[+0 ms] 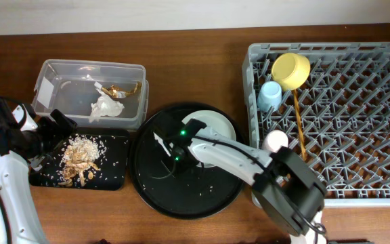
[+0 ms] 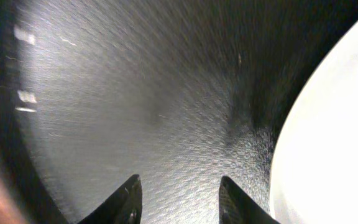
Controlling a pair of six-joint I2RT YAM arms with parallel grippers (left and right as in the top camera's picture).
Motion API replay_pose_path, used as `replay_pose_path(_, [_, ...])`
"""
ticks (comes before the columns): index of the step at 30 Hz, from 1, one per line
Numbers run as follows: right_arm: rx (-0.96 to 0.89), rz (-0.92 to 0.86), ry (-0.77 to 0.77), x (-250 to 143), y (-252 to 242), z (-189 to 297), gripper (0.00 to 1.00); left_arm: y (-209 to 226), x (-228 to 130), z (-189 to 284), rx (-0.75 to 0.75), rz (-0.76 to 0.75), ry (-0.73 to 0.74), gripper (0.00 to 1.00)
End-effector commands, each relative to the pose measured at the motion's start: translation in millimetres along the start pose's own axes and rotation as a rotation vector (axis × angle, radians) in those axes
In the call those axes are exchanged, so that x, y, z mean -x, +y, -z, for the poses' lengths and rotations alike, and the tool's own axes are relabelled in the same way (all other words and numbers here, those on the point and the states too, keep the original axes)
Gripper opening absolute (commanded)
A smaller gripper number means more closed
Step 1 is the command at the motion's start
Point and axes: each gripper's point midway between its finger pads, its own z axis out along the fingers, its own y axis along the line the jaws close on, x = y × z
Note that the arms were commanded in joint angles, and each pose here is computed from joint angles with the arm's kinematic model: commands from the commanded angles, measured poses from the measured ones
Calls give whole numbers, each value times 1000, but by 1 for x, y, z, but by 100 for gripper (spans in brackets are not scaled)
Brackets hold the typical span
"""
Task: Sort waste into correct bins and load items into the dishwasher rack
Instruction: 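Grasp the edge of the white plate with the right gripper, then carry the white plate to the rack and stand it upright in the slots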
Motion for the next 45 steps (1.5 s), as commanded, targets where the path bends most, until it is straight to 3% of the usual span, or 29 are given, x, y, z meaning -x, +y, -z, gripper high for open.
replay_pose_path(1, [-34,58,-175,31,8,57,41,0,0,1,0,4,-2,99])
replay_pose_path(5, [-194,38,-132,22,-28,24,40,0,0,1,0,4,-2,99])
replay_pose_path(11, [-222,31,-81,14,-43,-25,40,0,0,1,0,4,-2,99])
replay_pose_path(15, [-240,29,-59,10,-48,-32,36,0,0,1,0,4,-2,99])
replay_pose_path(17, [-242,29,-51,8,-48,-32,20,0,0,1,0,4,-2,99])
replay_pose_path(18, [-242,29,-51,8,-48,-32,7,0,0,1,0,4,-2,99])
replay_pose_path(20, [-237,30,-53,9,-47,-32,4,0,0,1,0,4,-2,99])
replay_pose_path(23, [-178,39,-78,22,-27,7,4,0,0,1,0,4,-2,99])
replay_pose_path(25, [50,196,-153,37,28,66,4,0,0,1,0,4,-2,99])
replay_pose_path(26, [81,212,-215,43,40,99,4,0,0,1,0,4,-2,99])
replay_pose_path(29, [113,182,-354,36,32,187,4,0,0,1,0,4,-2,99])
replay_pose_path(33, [294,62,-549,7,-40,289,4,0,0,1,0,4,-2,99])
replay_pose_path(36, [383,-68,-661,-15,-109,324,4,0,0,1,0,4,-2,99])
replay_pose_path(38, [320,-225,-744,-41,-174,343,4,0,0,1,0,4,-2,99])
replay_pose_path(42, [267,-403,-761,-83,-235,342,4,0,0,1,0,4,-2,99])
replay_pose_path(45, [292,-475,-747,-89,-262,325,4,0,0,1,0,4,-2,99])
